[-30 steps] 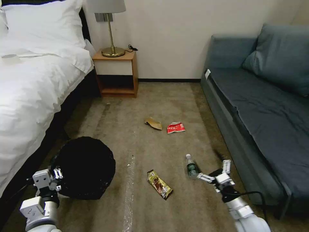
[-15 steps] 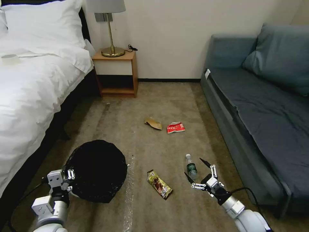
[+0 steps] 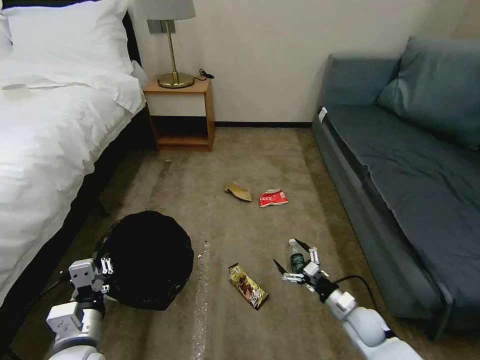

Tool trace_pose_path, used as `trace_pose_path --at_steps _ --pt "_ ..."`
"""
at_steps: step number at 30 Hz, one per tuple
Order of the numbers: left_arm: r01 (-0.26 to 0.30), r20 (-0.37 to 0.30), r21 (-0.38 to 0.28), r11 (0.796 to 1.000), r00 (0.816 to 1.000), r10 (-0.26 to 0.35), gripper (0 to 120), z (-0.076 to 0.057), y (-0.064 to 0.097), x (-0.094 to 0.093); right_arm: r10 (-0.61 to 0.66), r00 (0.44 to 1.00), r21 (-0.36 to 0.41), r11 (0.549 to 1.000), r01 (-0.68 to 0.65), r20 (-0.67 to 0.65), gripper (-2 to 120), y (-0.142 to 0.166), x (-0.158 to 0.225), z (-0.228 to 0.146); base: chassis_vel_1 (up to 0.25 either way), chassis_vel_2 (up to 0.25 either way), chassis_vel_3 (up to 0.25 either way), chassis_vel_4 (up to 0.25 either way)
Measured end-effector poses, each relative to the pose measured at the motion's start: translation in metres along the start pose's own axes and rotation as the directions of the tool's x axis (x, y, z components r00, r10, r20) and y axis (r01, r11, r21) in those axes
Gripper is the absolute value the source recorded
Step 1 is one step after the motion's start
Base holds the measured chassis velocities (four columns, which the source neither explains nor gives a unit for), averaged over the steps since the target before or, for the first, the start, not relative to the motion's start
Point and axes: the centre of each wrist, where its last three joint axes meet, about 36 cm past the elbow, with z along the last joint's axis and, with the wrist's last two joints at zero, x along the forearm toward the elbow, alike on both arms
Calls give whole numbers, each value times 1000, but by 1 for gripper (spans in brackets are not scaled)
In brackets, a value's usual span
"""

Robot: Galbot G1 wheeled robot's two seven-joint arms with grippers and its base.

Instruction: Pick up the trash bin, then pick up the garbage on the floor and place it into the trash bin.

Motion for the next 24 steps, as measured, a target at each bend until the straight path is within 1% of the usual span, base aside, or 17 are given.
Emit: trace_pose_path --at_steps 1,2,4,5,6,7,8,10,14,16,18,20,21,23,24 --pt "7 -1 1 1000 1000 -7 6 1 0 0 4 1000 -15 1000 -4 8 100 8 -6 1 0 0 0 0" --pt "7 -1 1 1000 1000 -7 6 1 0 0 4 1000 -15 1000 -4 8 100 8 -6 1 0 0 0 0" --pt "15 -1 1 1000 1000 -15 6 3 -1 1 1 1000 -36 999 0 14 100 22 -17 6 0 0 0 0" --pt "15 -1 1 1000 1000 -15 6 3 -1 1 1 1000 -36 999 0 14 100 22 -17 6 0 0 0 0" --pt "19 -2 4 1000 1000 -19 6 6 -1 1 3 1000 -47 999 -3 10 100 32 -27 13 0 0 0 0" --pt "20 -5 4 1000 1000 -20 6 8 -1 1 9 1000 -52 999 -9 5 100 35 -32 18 0 0 0 0" --pt "20 -5 4 1000 1000 -20 6 8 -1 1 9 1000 -52 999 -9 5 100 35 -32 18 0 0 0 0" --pt "21 -13 3 1000 1000 -21 6 12 1 4 51 999 -53 997 -51 -11 100 31 -41 26 0 0 0 0" --pt "21 -17 1 1000 1000 -21 6 14 2 6 93 995 -56 994 -95 -37 100 21 -46 30 0 0 0 0" --pt "21 -16 0 1000 1000 -21 6 14 4 8 139 987 -81 986 -146 -80 100 12 -48 35 0 0 0 0" --pt "21 -16 0 1000 1000 -21 6 14 4 9 147 985 -87 984 -154 -88 100 11 -48 36 0 0 0 0" --pt "24 -14 4 1000 1000 -24 6 14 4 10 191 969 -169 961 -217 -159 100 13 -50 46 0 0 0 0" --pt "24 -14 4 1000 1000 -24 6 14 4 10 191 969 -169 961 -217 -159 100 13 -50 46 0 0 0 0" --pt "27 -15 7 1000 1000 -27 6 15 3 9 204 957 -218 944 -248 -206 100 19 -54 54 0 0 0 0" --pt "27 -15 7 1000 1000 -27 6 15 3 9 204 957 -218 944 -248 -206 100 19 -54 54 0 0 0 0"
